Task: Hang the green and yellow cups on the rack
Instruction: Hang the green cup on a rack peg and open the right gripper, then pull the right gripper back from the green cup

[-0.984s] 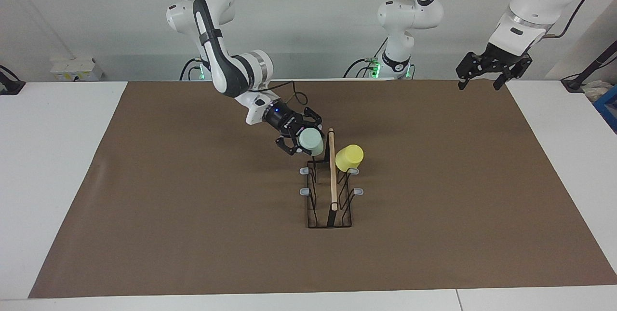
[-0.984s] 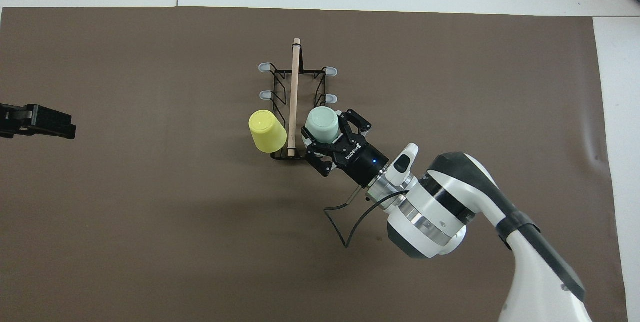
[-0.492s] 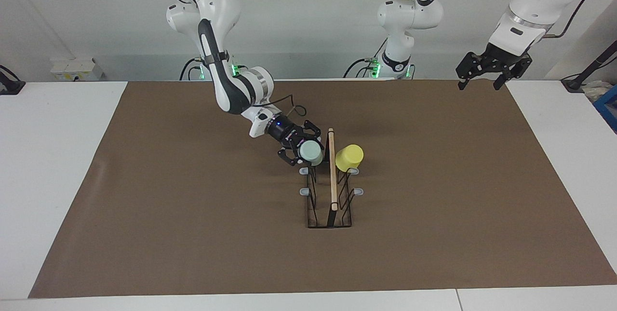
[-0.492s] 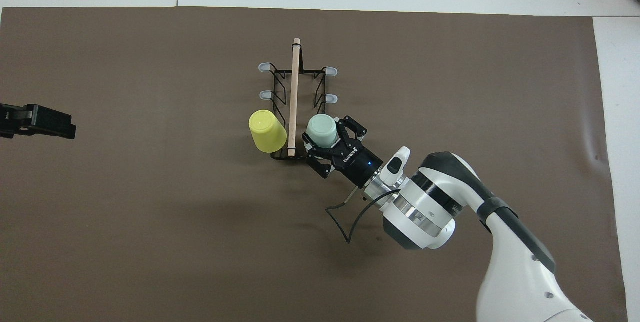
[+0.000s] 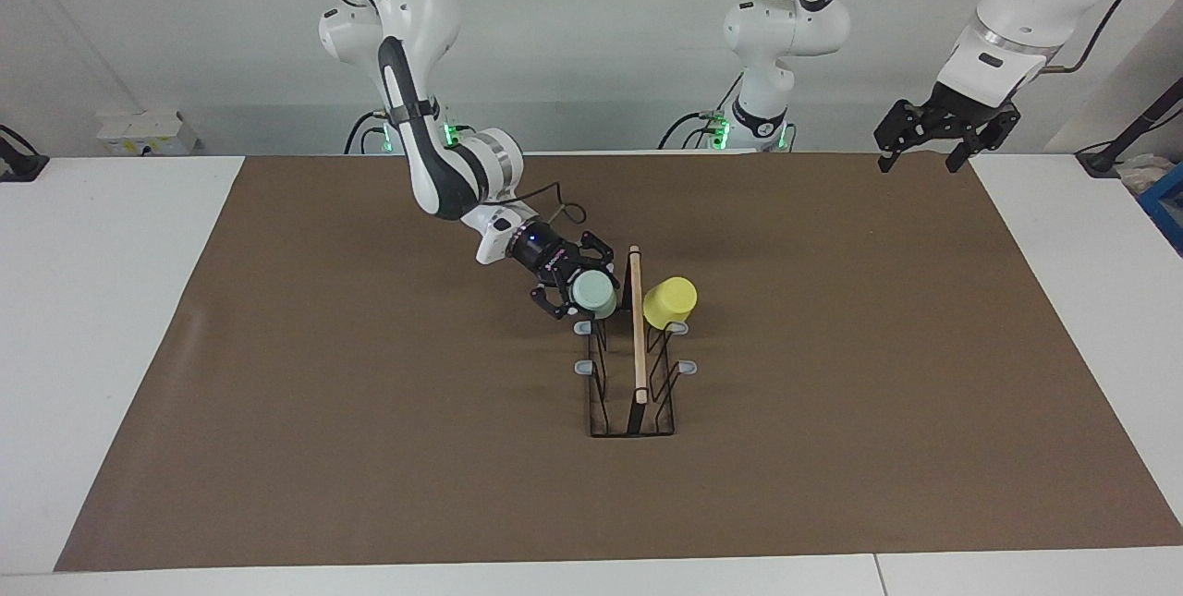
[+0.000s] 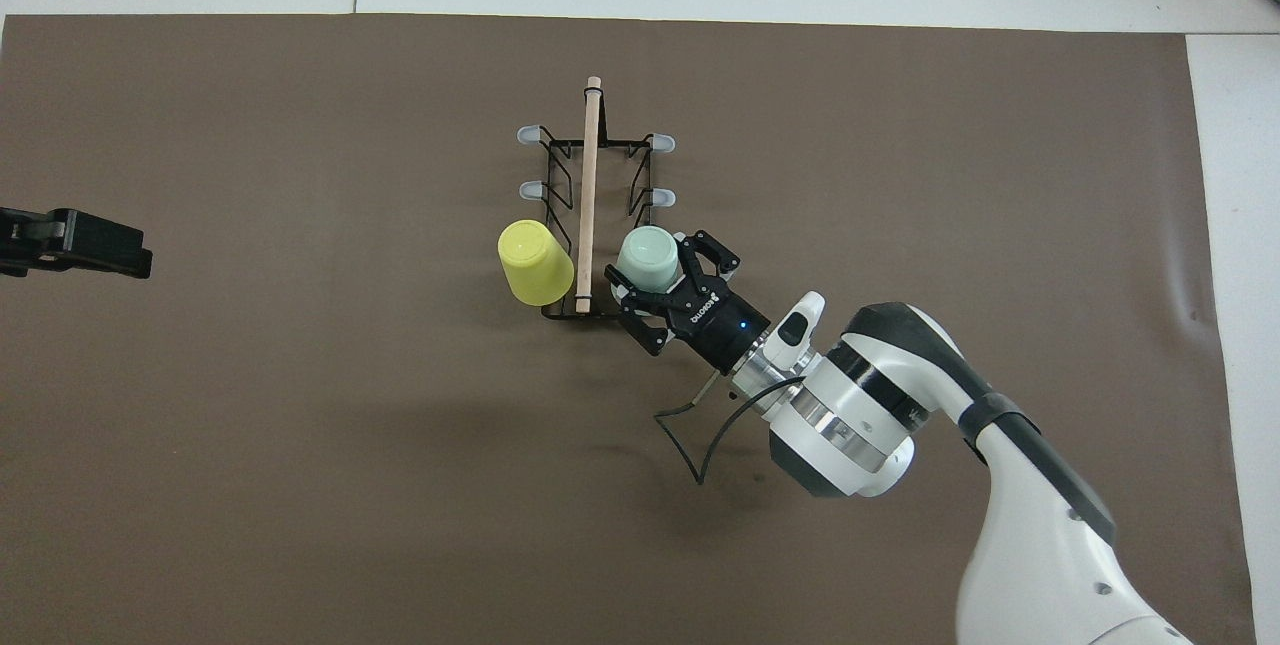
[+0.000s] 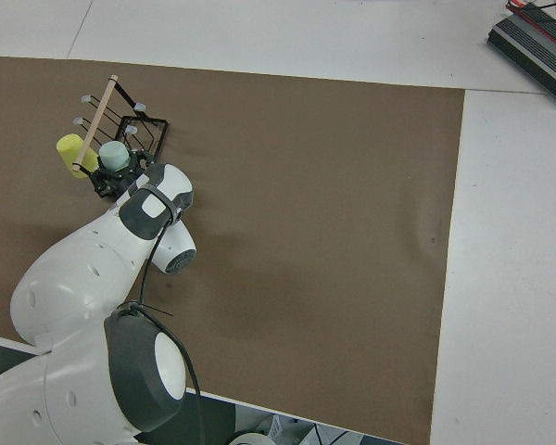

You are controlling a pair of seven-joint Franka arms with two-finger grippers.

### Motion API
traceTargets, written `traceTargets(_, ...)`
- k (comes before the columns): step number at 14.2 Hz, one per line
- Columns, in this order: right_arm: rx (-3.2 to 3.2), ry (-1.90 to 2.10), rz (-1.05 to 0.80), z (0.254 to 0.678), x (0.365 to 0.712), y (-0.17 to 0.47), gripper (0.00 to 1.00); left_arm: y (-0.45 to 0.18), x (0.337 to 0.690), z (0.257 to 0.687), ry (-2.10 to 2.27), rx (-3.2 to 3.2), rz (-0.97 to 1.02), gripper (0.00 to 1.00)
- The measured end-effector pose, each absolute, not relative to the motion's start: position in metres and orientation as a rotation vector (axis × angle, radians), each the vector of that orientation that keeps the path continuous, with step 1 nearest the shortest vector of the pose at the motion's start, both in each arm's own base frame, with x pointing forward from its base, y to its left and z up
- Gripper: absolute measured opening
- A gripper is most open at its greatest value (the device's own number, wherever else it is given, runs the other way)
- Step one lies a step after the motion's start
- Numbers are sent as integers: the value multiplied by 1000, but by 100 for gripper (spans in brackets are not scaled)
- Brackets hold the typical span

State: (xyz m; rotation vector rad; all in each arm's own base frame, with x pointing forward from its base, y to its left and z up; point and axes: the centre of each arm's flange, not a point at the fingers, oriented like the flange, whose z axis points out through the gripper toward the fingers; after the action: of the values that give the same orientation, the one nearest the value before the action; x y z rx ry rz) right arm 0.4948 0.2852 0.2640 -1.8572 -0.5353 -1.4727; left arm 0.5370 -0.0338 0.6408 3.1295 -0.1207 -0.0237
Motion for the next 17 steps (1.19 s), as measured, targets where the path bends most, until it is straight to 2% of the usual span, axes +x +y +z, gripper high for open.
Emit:
traceTargets(2, -1860, -535, -1474, 264, 495, 284, 99, -34, 537, 641, -121, 3129, -24, 100)
traceTargets(7, -2011, -554, -1415, 263, 493, 273, 100, -34, 537, 641, -121, 3129, -24, 100)
traceTargets(12, -2168, -609, -1391, 313, 484, 262, 100, -34, 537, 641, -121, 3129, -24, 100)
traceTargets(17, -2188, -613, -1386, 324, 480, 261, 100, -34, 537, 641, -121, 3129, -24, 100)
